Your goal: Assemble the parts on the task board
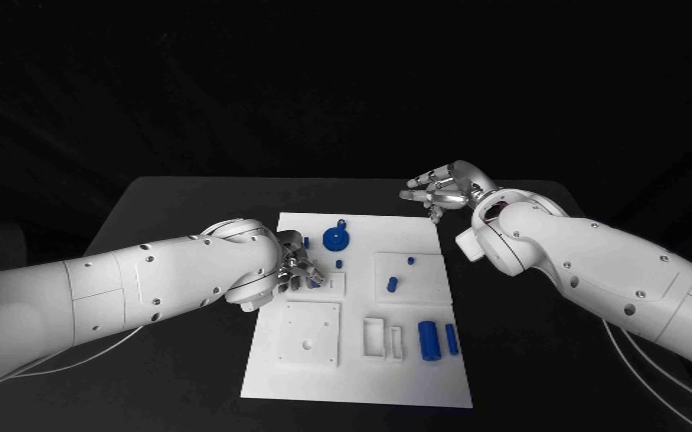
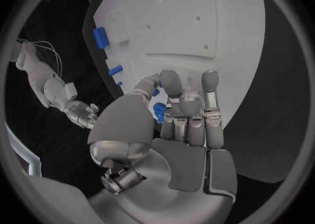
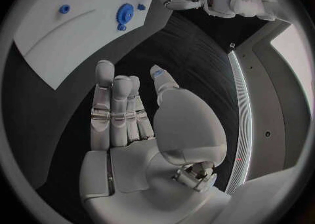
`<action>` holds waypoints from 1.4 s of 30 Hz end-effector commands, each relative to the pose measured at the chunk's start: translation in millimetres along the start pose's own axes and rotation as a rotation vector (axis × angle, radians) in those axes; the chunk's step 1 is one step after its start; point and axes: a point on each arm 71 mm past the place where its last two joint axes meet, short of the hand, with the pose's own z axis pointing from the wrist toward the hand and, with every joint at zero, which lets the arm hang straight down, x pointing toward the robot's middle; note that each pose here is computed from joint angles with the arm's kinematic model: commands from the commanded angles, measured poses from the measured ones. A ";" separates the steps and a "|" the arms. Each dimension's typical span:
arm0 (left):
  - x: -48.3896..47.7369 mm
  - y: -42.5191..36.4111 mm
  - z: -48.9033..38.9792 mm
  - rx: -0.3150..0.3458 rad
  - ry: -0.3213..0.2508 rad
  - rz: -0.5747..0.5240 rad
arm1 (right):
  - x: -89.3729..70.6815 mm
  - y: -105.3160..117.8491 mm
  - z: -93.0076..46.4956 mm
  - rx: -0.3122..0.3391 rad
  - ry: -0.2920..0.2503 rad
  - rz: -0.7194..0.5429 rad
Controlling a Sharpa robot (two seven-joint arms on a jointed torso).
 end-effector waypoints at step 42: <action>-26.1 -14.5 1.1 -0.055 0.246 0.120 | 5.8 -2.2 2.0 0.005 0.026 -0.009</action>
